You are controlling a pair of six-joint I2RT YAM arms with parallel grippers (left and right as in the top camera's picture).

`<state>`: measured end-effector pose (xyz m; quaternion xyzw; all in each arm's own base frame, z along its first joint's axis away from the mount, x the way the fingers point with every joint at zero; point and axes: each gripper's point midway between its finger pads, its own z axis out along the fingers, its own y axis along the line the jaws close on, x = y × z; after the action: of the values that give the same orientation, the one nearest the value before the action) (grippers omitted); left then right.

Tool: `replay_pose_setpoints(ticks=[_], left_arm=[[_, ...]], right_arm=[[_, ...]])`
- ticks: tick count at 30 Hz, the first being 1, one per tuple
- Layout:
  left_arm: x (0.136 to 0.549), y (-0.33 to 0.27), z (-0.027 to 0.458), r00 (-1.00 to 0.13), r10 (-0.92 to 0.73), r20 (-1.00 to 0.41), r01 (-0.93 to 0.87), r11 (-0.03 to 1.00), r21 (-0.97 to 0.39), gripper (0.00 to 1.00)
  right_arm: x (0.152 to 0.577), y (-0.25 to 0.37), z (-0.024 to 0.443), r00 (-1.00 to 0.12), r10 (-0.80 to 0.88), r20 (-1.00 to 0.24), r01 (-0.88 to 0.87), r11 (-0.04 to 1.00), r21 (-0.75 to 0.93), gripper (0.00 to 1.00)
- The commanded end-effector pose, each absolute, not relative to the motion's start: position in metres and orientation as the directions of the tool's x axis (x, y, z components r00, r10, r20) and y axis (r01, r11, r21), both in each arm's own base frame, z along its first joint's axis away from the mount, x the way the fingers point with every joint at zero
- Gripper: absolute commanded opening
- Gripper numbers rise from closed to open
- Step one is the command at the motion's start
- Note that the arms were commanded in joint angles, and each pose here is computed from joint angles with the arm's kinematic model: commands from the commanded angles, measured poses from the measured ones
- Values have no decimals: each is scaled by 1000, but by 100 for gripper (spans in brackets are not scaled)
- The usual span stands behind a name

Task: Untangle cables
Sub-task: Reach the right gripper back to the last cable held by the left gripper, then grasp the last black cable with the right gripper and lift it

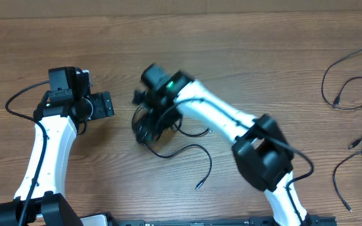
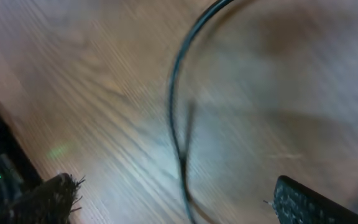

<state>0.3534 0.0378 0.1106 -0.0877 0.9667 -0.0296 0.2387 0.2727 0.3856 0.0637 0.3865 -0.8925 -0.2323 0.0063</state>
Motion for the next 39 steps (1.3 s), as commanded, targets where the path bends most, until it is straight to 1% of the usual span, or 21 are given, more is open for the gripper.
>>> replay_pose_setpoints(ticks=[1, 3, 7, 9, 15, 17, 19, 20, 22, 26, 31, 32, 33, 37, 39], left_arm=[[357, 48, 125, -862, -71, -501, -71, 997, -18, 88], [358, 57, 126, -857, -83, -509, -91, 996, -9, 91], [359, 70, 127, -847, -107, -520, -126, 992, 2, 95], [358, 76, 128, -844, -120, -522, -141, 990, 2, 96], [356, 83, 128, -841, -139, -522, -163, 987, 0, 98], [356, 83, 128, -841, -143, -522, -166, 986, -3, 100], [357, 81, 128, -840, -148, -521, -166, 986, -14, 100], [356, 79, 127, -842, -148, -519, -160, 987, -22, 100], [355, 76, 126, -845, -150, -513, -153, 988, -36, 100], [354, 76, 126, -848, -149, -508, -153, 988, -35, 100], [354, 76, 126, -848, -149, -508, -153, 988, -35, 100], [354, 76, 126, -848, -149, -508, -153, 988, -35, 100], [354, 76, 126, -848, -149, -508, -153, 988, -35, 100], [354, 76, 126, -848, -149, -508, -153, 988, -35, 100], [354, 76, 126, -848, -149, -508, -153, 988, -35, 100]], right_arm=[[269, 388, 49, -728, -664, -168, -681, 675, 285, 100], [266, 395, 45, -731, -656, -188, -681, 688, 250, 99], [271, 400, 42, -722, -654, -226, -691, 693, 206, 89], [275, 400, 39, -729, -642, -238, -683, 705, 189, 88], [280, 403, 30, -732, -624, -273, -676, 713, 186, 79], [281, 404, 29, -732, -623, -278, -677, 712, 188, 73], [280, 407, 30, -730, -622, -283, -679, 707, 199, 63], [280, 408, 30, -730, -621, -285, -679, 705, 205, 59], [280, 411, 30, -732, -617, -291, -678, 701, 219, 54], [278, 414, 30, -742, -605, -290, -668, 704, 240, 54], [274, 409, 19, -744, -608, -277, -666, 705, 242, 54], [272, 410, 17, -743, -610, -276, -668, 702, 247, 53], [268, 412, 14, -742, -612, -274, -670, 694, 265, 49], [266, 416, 10, -753, -593, -284, -657, 701, 279, 47], [265, 415, 7, -753, -594, -284, -657, 700, 279, 43]])
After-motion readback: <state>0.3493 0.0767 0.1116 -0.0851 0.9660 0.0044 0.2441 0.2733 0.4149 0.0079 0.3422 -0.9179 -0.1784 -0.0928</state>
